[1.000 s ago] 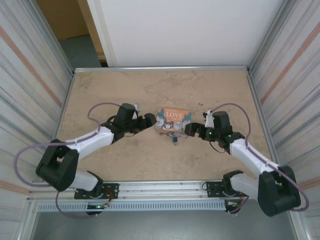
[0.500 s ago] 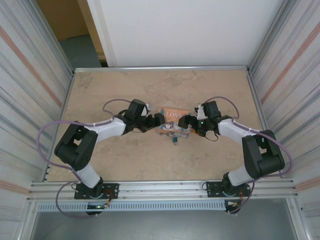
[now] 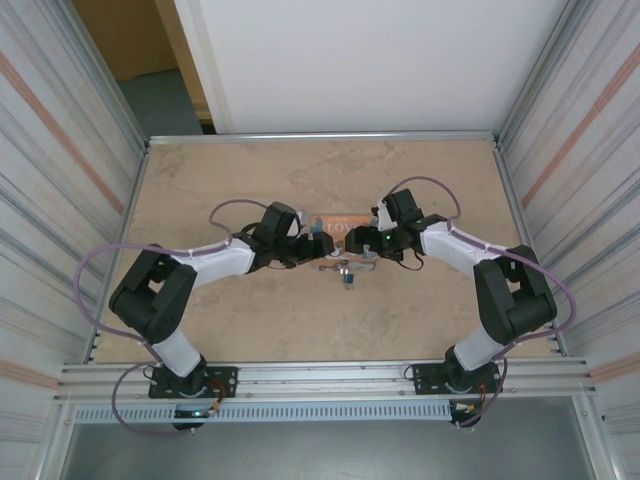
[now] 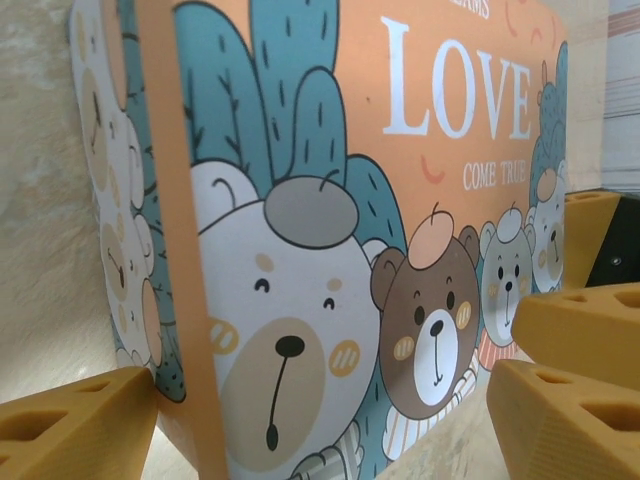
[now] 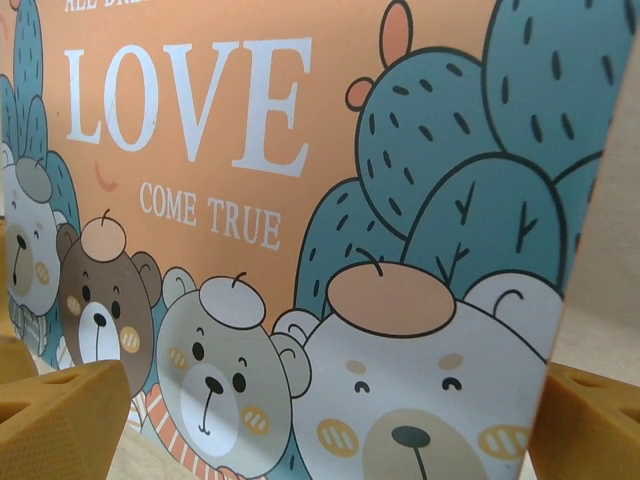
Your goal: Unlock a padlock with a key
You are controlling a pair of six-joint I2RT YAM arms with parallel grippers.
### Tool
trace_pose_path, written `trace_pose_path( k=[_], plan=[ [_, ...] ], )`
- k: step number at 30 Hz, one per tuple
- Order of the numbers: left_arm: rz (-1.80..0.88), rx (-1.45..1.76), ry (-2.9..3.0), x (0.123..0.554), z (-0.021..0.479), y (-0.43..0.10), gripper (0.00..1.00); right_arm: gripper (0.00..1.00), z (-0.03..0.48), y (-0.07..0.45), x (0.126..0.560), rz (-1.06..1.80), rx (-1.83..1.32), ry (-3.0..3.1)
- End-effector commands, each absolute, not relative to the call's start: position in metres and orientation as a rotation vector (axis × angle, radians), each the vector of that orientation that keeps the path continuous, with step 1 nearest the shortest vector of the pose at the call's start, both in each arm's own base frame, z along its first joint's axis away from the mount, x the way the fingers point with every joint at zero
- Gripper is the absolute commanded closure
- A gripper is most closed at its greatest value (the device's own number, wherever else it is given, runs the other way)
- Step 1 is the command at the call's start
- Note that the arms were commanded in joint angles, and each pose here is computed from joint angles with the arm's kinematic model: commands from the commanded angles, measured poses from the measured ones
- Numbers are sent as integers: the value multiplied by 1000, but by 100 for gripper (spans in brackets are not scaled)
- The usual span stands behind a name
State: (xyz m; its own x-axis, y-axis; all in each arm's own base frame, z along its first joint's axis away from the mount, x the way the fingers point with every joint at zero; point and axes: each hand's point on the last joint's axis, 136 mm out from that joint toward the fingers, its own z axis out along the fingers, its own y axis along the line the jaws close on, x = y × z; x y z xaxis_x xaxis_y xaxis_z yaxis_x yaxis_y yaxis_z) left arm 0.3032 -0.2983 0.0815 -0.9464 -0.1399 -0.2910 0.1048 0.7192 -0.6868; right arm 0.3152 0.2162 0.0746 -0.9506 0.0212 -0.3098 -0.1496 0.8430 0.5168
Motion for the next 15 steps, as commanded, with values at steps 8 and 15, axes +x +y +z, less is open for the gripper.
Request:
trace_pose_path(
  k=[8, 15],
  plan=[
    [-1159, -33, 2530, 263, 106, -295, 15, 4, 87, 296, 305, 973, -414, 2641],
    [-1124, -106, 2521, 251, 102, -281, 14, 3, 90, 297, 314, 935, -415, 2620]
  ],
)
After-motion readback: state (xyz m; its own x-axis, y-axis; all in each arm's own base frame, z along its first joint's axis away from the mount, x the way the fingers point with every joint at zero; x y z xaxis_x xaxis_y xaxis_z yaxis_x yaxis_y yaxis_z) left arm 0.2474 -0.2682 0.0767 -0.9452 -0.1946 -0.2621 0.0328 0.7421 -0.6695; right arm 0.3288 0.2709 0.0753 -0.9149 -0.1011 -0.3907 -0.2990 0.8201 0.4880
